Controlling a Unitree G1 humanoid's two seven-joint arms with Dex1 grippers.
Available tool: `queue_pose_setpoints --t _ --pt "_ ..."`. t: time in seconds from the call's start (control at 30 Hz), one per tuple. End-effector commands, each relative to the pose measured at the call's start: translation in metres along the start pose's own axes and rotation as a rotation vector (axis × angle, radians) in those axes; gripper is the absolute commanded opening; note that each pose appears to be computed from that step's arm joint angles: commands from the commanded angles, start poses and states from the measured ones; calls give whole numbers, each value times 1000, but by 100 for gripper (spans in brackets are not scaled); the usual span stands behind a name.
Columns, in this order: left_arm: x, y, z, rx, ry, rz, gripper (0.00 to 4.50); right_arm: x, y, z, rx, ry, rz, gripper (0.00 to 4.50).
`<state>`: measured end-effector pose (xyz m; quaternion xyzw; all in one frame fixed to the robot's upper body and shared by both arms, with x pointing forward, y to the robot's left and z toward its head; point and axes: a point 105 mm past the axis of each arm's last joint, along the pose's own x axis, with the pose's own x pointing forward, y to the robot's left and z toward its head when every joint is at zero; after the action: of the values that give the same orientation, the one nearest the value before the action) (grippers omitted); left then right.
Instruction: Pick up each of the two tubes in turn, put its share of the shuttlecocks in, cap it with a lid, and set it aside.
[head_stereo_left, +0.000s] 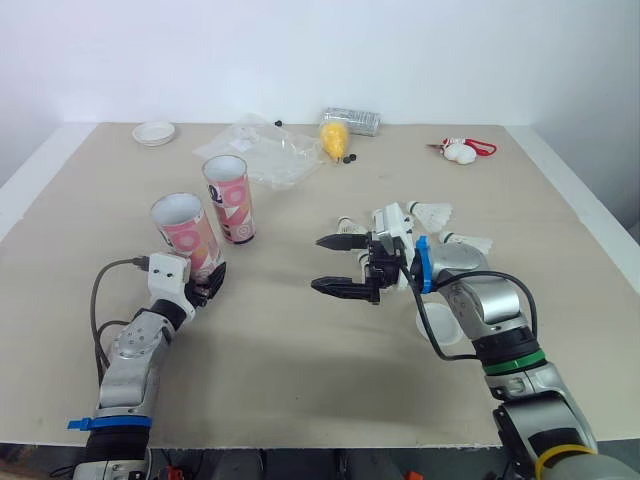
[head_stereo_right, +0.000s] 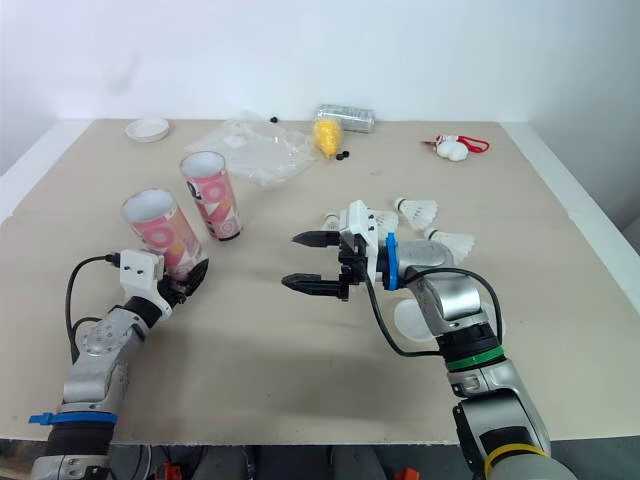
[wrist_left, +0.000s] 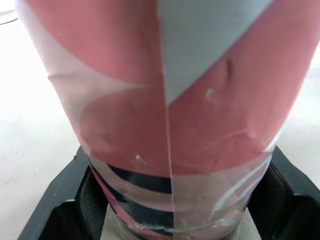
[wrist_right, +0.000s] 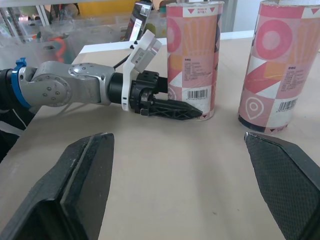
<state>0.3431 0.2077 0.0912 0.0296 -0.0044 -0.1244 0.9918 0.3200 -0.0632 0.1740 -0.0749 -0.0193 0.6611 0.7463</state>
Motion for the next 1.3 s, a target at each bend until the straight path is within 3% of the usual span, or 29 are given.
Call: queue_pose_setpoints --t 0.03,0.27,0.43,0.63,0.8,1.3 --pt "-5 13 -13 5 53 45 312 -5 -1 14 -59 -28 -9 450" --pt "-12 12 -6 101 37 -26 312 -6 -1 14 -63 -30 -9 450" --pt "-32 -11 13 256 32 -315 312 -17 4 20 -71 -46 -24 450" --pt "-45 -28 21 393 103 -605 312 -27 11 25 -89 -57 -84 450" --pt "-50 -60 22 566 281 -974 312 -34 18 31 -114 -72 -189 450" --pt "-35 -85 39 752 515 -1295 312 -49 52 16 14 12 -379 450"
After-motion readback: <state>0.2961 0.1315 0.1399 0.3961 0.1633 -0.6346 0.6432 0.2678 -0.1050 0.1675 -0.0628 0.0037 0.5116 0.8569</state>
